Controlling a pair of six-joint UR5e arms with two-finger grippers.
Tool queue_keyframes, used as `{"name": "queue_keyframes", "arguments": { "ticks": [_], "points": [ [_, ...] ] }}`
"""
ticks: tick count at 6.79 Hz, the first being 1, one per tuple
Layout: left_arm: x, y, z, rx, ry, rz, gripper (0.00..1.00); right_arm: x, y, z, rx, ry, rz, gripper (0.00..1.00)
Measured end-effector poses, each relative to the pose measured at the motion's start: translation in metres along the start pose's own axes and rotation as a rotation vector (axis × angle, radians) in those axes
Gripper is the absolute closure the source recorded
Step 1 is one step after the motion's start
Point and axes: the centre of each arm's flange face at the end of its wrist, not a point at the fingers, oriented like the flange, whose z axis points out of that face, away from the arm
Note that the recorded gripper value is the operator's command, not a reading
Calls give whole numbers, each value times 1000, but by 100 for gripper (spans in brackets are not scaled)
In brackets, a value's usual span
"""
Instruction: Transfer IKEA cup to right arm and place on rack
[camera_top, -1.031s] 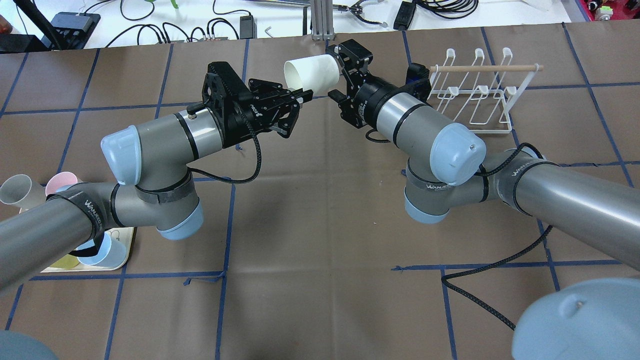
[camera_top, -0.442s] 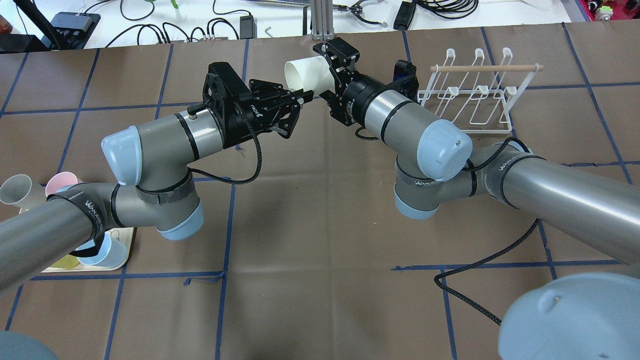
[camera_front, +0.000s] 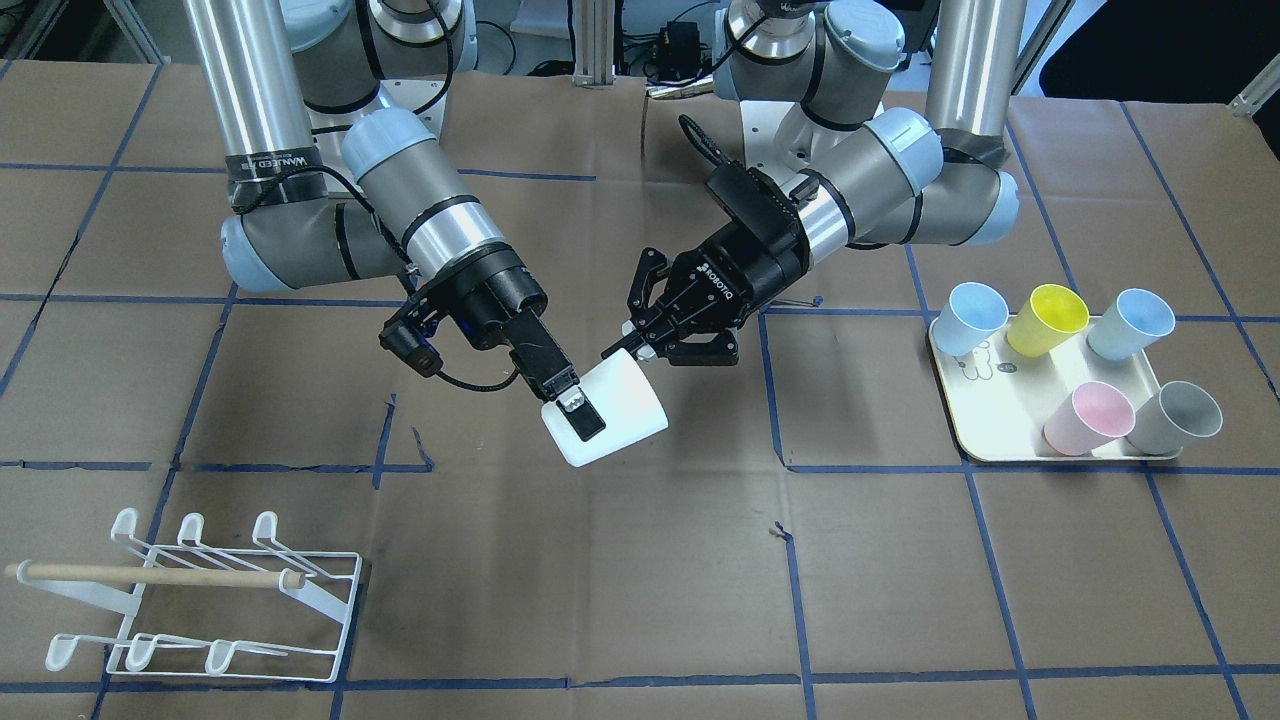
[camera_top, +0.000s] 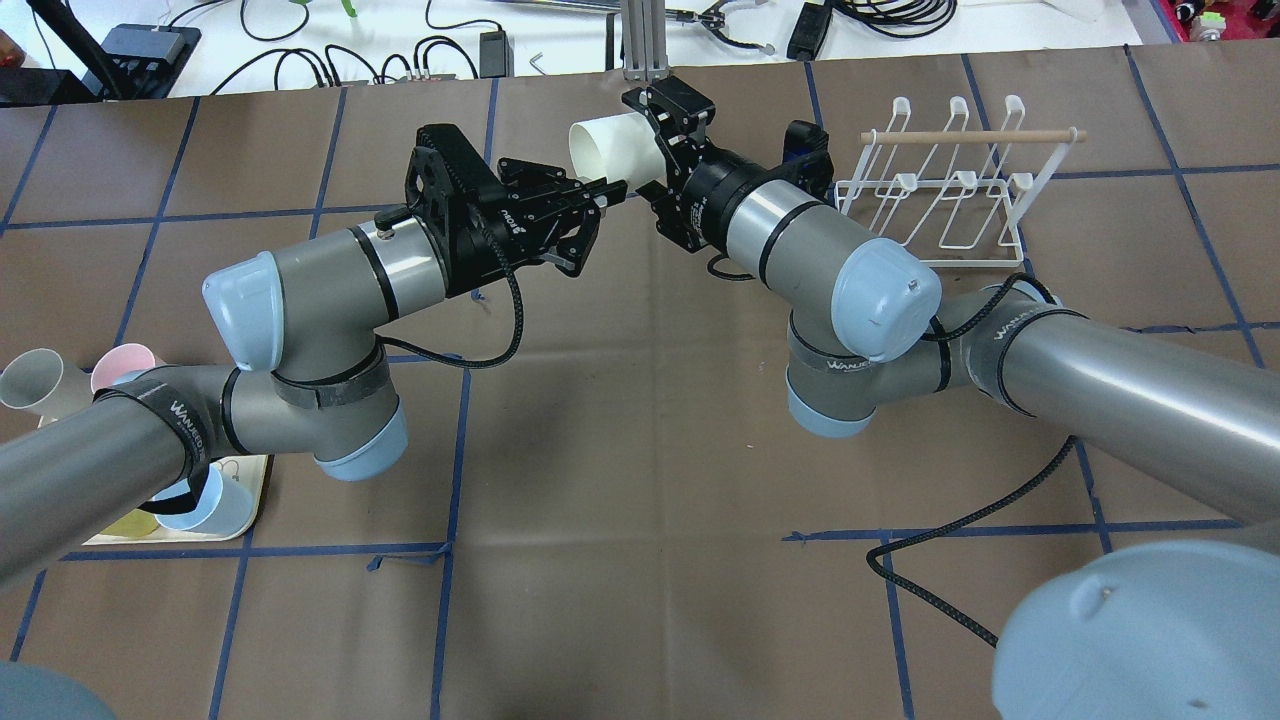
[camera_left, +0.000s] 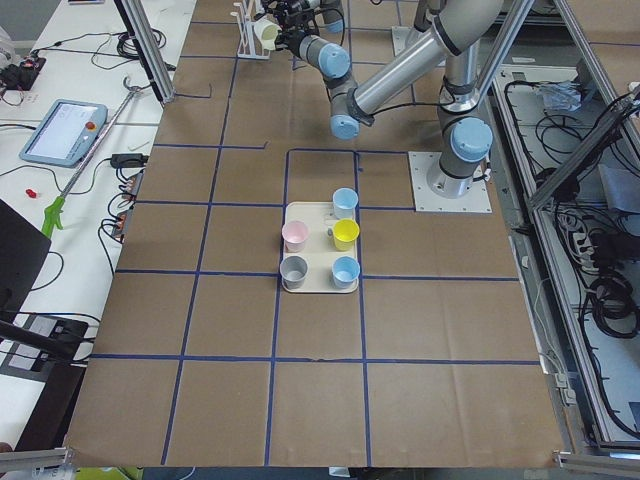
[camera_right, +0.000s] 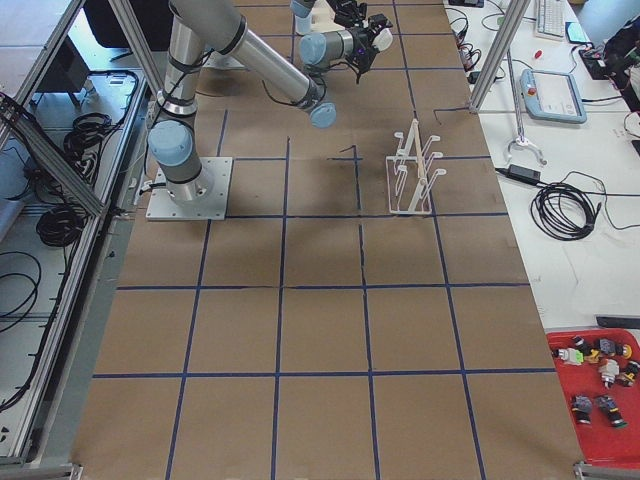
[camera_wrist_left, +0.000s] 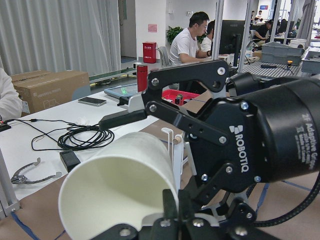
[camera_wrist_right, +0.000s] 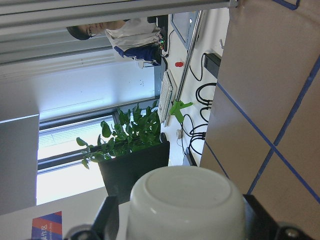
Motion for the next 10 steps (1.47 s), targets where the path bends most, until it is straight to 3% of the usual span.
{"name": "queue_keyframes", "arguments": {
  "ticks": [1, 2, 4, 5, 7, 8, 10],
  "points": [
    [0, 0, 0, 0, 0, 1, 99, 0, 0, 0, -3, -2, -1, 50],
    [0, 0, 0, 1, -1, 1, 98, 0, 0, 0, -5, -4, -2, 52],
    [-1, -1, -1, 2, -5, 6, 59, -1, 1, -1, -8, -8, -4, 53],
    [-2, -2, -2, 5, -11, 14, 47, -1, 1, -1, -10, -9, -4, 53],
    [-4, 1, -1, 16, -17, 27, 10, 0, 1, -1, -9, -8, -4, 54],
    [-5, 3, 1, 23, -19, 26, 2, 0, 1, -1, -9, -9, -4, 54],
    [-10, 3, -6, 44, -45, 7, 2, -1, 0, -1, -8, -11, -5, 54]
  ]
}}
